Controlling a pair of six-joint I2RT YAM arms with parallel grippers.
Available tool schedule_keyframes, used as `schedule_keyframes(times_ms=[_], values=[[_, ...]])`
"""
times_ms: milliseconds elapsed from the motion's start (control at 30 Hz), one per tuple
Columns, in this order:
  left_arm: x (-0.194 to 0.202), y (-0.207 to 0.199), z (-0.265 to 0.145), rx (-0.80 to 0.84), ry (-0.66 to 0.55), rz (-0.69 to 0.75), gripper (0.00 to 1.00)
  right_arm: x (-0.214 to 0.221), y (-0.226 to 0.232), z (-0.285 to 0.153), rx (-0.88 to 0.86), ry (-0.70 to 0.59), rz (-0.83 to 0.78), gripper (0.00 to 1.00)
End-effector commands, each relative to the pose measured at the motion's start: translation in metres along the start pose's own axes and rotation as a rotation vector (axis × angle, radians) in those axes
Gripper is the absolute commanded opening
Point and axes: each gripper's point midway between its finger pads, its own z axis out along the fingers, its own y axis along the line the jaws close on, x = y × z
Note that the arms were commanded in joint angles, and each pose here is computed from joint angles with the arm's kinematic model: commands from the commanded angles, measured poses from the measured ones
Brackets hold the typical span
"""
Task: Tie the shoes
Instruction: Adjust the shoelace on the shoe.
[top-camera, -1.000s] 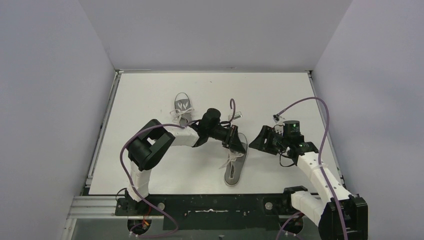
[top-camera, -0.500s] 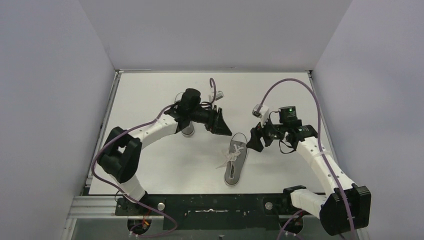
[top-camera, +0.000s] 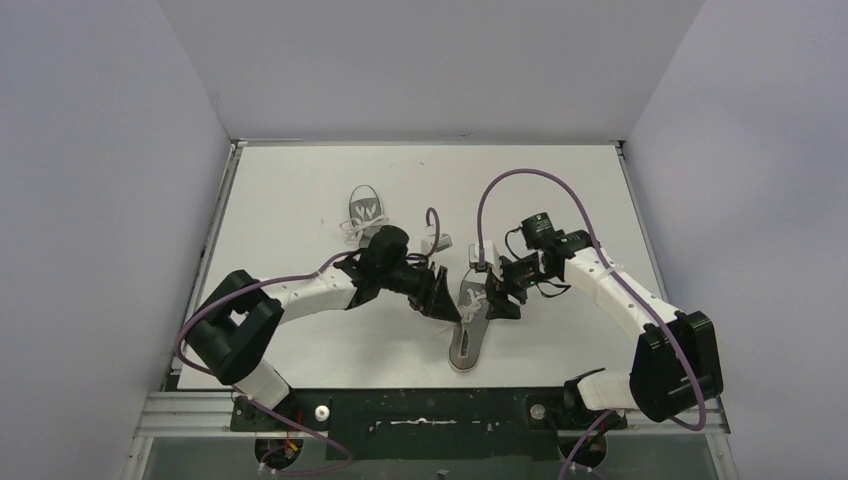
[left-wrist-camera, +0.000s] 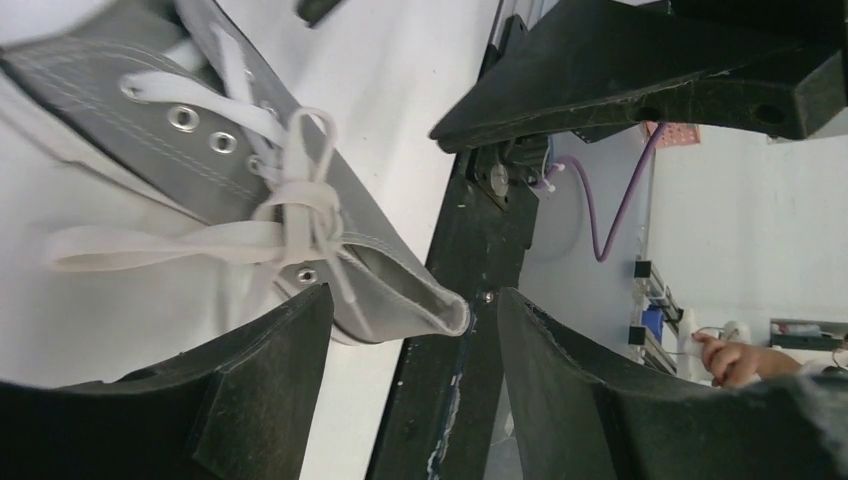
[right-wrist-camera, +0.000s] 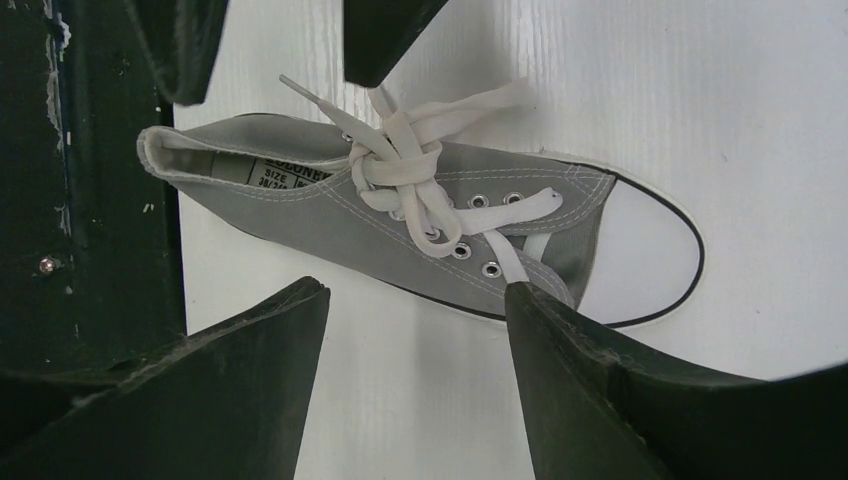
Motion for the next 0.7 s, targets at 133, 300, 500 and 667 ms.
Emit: schedule_keyframes(times_ms=[133, 300, 500, 667], values=[[-0.002, -0.002, 0.030, -0.001, -0.045, 0.013, 0.45, -0.002, -0.018, 0.009, 0.079, -0.049, -0.053, 0.67], [0.011, 0.014, 0.030, -0.068, 0.006, 0.003, 0.36, -0.010, -0.022, 0.013, 0.059, -0.087, -0.058, 0.66], [0.015, 0.017, 0.028, -0.095, 0.012, 0.010, 0.45, -0.015, -0.021, 0.018, 0.006, -0.101, -0.064, 0.64], [0.024, 0.022, 0.035, -0.086, 0.054, -0.009, 0.40, -0.015, -0.019, 0.022, -0.012, -0.104, -0.064, 0.62]])
